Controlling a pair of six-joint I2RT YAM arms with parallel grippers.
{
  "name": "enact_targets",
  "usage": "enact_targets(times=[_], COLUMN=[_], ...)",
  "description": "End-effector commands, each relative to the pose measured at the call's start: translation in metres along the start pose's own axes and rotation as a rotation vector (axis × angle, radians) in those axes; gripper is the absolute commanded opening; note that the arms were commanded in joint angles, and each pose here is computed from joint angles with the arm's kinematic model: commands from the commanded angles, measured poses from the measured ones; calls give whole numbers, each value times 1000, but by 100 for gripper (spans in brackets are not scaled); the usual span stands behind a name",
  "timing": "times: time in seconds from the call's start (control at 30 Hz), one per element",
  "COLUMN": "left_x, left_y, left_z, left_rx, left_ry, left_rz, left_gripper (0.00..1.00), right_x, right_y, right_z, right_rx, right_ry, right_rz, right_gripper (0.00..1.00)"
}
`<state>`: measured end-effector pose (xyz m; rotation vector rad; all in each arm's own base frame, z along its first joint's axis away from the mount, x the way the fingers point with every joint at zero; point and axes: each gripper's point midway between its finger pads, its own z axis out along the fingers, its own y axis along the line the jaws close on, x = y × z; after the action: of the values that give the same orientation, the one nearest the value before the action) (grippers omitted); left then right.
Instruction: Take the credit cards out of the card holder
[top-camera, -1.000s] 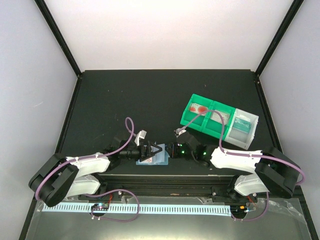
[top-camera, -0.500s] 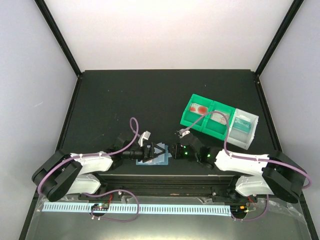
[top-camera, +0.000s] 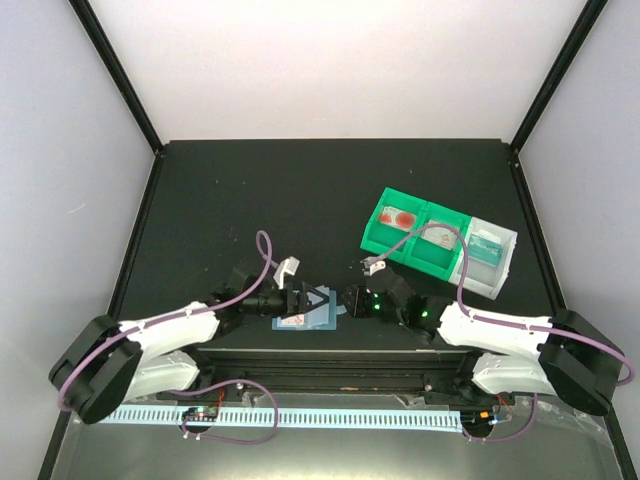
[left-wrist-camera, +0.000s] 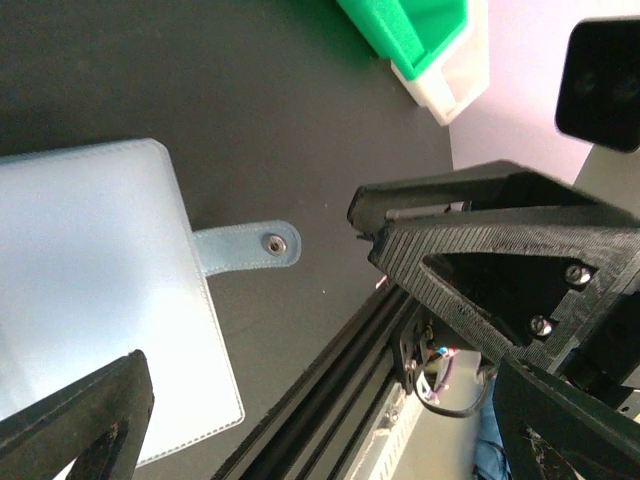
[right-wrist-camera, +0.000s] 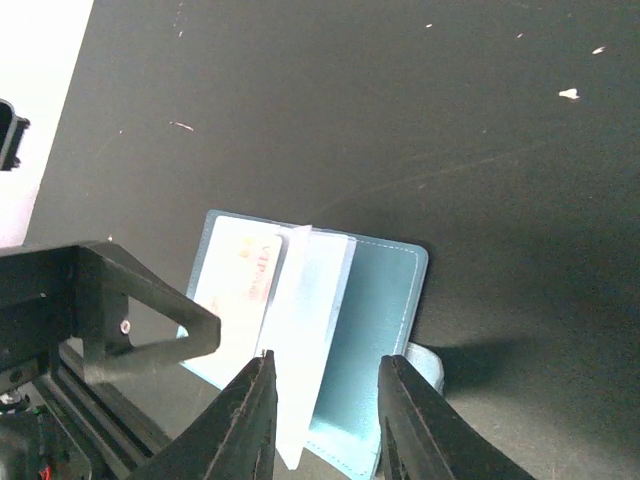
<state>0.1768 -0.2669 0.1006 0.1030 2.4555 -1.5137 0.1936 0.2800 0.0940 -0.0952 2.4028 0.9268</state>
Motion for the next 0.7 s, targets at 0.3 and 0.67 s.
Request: enact_targets(times=[0.3, 0.67], left_x=[-25, -20], left_y=[44, 70], left_z=[-59, -74], left_rx=[-261, -282], left_ry=[-176, -226], left_rz=[-29, -89], left_gripper=[93, 84], right_x=[-15, 5], right_y=[45, 98], right_z=[5, 28], right_rx=[-113, -211], right_ry=[11, 111], right_rz=[0, -53], right_gripper=[31, 30])
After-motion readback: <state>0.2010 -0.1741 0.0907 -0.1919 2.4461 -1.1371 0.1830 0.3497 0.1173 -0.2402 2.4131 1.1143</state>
